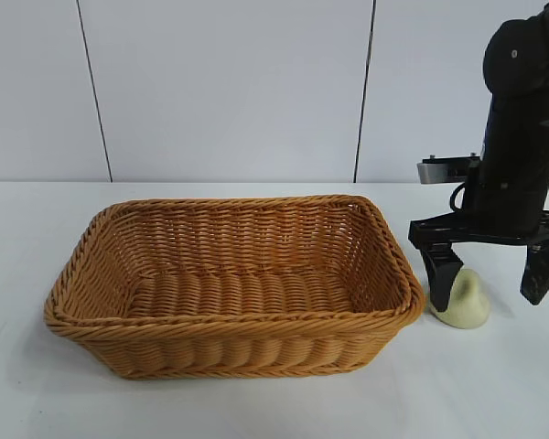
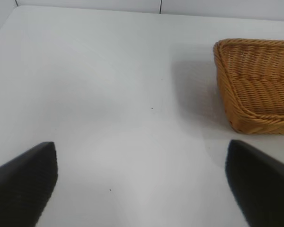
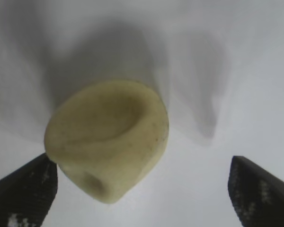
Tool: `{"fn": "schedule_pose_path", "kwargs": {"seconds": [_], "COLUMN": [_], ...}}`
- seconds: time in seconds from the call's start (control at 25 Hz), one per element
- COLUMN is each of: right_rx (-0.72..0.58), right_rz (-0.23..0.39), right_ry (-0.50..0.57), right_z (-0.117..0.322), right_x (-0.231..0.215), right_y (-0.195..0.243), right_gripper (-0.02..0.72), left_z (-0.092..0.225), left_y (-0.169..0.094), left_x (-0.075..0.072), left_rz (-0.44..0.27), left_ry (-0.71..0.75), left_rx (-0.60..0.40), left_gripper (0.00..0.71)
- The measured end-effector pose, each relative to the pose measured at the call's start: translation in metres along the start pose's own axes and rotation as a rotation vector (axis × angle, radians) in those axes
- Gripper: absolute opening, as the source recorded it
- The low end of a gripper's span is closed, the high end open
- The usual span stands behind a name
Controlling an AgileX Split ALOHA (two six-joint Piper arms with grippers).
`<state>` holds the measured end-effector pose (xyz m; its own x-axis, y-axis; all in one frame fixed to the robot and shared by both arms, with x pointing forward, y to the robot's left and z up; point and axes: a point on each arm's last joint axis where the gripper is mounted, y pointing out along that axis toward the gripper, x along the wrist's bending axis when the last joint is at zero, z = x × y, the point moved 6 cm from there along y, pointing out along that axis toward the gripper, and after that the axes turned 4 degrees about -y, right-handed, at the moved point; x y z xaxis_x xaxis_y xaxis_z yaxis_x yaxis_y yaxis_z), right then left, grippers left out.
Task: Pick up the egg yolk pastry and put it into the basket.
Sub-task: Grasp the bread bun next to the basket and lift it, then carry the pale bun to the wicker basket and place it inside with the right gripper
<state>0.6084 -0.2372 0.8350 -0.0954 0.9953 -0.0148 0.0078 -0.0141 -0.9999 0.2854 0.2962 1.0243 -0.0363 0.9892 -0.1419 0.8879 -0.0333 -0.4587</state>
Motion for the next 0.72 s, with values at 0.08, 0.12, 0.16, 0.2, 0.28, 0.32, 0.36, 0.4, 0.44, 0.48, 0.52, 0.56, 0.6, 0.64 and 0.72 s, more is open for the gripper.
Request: {"fn": "schedule_pose_path", "kwargs": {"seconds": [0.08,0.12,0.16,0.2,0.28,0.32,0.36,0.4,0.44,0.48,0.52,0.56,0.6,0.64,0.72], "right_rx": [0.0,-0.002,-0.004,-0.01,-0.024,-0.035,-0.052,-0.068,-0.089,-0.116,-0.143,-0.166,-0.192,-0.217,-0.247], "right_rz": [0.0,0.001,0.0,0.0,-0.001,-0.001,-0.002,-0.003,-0.004,-0.006,-0.007,-0.009,-0.01,-0.012,-0.013], "right_ry": [0.0,-0.005,-0.01,-0.013,-0.023,-0.027,-0.028,-0.029,-0.03,-0.03,-0.029,-0.029,-0.028,-0.027,-0.026], "right_z": [0.0,0.0,0.0,0.0,0.0,-0.001,-0.002,-0.003,-0.004,-0.006,-0.008,-0.01,-0.011,-0.013,-0.017], "right_x": [0.0,0.0,0.0,0.0,0.0,0.0,-0.001,-0.001,-0.001,-0.001,-0.001,-0.001,-0.001,-0.001,-0.001], "right_y": [0.0,-0.001,-0.002,-0.005,-0.014,-0.021,-0.031,-0.042,-0.054,-0.068,-0.083,-0.096,-0.109,-0.122,-0.14], "right_gripper": [0.141,0.106,0.081,0.068,0.054,0.052,0.05,0.047,0.046,0.046,0.044,0.044,0.043,0.043,0.043], "left_z": [0.0,0.0,0.0,0.0,0.0,0.0,0.0,0.0,0.0,0.0,0.0,0.0,0.0,0.0,0.0], "left_y": [0.0,0.0,0.0,0.0,0.0,0.0,0.0,0.0,0.0,0.0,0.0,0.0,0.0,0.0,0.0], "left_x": [0.0,0.0,0.0,0.0,0.0,0.0,0.0,0.0,0.0,0.0,0.0,0.0,0.0,0.0,0.0], "left_rz": [0.0,0.0,0.0,0.0,0.0,-0.001,-0.001,-0.001,-0.001,-0.001,-0.001,-0.001,-0.001,-0.001,-0.001], "left_ry": [0.0,0.0,0.0,0.0,0.0,0.0,0.001,0.001,0.001,0.001,0.001,0.001,0.001,0.001,0.001], "left_rx": [0.0,0.0,0.0,0.0,0.0,0.0,0.0,0.0,0.0,0.0,0.0,0.0,0.0,0.0,0.0], "left_gripper": [0.692,0.692,0.692,0.692,0.692,0.692,0.692,0.692,0.692,0.692,0.692,0.692,0.692,0.692,0.692]}}
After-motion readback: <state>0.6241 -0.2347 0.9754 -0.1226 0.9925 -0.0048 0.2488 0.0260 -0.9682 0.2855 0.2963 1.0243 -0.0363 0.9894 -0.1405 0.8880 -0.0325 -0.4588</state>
